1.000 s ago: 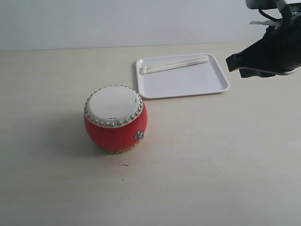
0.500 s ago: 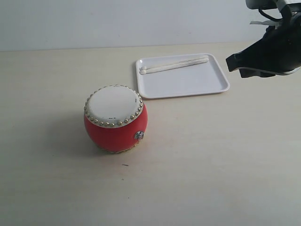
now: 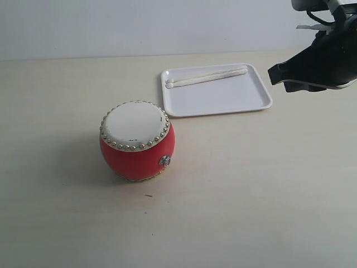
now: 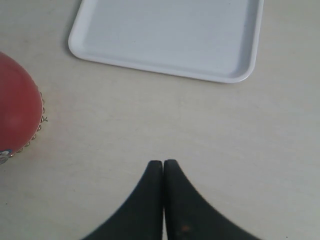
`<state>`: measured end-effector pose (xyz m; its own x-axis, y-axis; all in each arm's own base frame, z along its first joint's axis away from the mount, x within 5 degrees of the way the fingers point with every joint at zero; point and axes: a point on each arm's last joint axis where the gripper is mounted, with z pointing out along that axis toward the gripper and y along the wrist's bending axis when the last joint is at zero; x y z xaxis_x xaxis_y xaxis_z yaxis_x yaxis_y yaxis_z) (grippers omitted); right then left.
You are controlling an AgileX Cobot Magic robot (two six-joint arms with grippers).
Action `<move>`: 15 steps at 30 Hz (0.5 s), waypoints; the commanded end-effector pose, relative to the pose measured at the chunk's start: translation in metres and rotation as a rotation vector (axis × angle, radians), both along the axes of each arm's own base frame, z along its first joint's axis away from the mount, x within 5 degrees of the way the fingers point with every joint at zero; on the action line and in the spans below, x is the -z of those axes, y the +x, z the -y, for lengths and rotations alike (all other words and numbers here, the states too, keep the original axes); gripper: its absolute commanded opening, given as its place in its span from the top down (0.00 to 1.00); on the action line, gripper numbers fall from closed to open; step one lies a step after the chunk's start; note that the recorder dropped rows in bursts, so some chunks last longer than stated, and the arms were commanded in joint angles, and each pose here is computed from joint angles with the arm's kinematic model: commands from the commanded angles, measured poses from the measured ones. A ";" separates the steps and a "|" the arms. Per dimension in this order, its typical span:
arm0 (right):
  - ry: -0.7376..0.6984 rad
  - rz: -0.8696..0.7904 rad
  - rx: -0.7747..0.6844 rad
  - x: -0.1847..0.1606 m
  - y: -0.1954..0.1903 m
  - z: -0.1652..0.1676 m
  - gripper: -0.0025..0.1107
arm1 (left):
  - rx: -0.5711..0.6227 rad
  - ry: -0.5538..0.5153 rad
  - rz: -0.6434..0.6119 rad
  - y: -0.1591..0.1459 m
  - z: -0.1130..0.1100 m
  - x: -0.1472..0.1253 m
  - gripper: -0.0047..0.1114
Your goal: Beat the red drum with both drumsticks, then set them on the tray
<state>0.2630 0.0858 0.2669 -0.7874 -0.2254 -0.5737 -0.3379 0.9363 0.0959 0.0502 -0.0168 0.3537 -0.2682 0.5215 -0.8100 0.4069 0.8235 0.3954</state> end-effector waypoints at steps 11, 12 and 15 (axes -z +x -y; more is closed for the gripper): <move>0.005 0.014 0.005 -0.001 -0.001 0.001 0.98 | -0.147 -0.036 0.175 -0.041 -0.010 -0.005 0.96; 0.005 0.014 0.005 -0.001 -0.001 0.001 0.98 | -0.135 -0.082 0.219 -0.043 -0.007 -0.002 0.96; 0.005 0.014 0.005 -0.001 -0.001 0.001 0.98 | -0.107 -0.195 0.320 -0.043 -0.002 0.006 0.96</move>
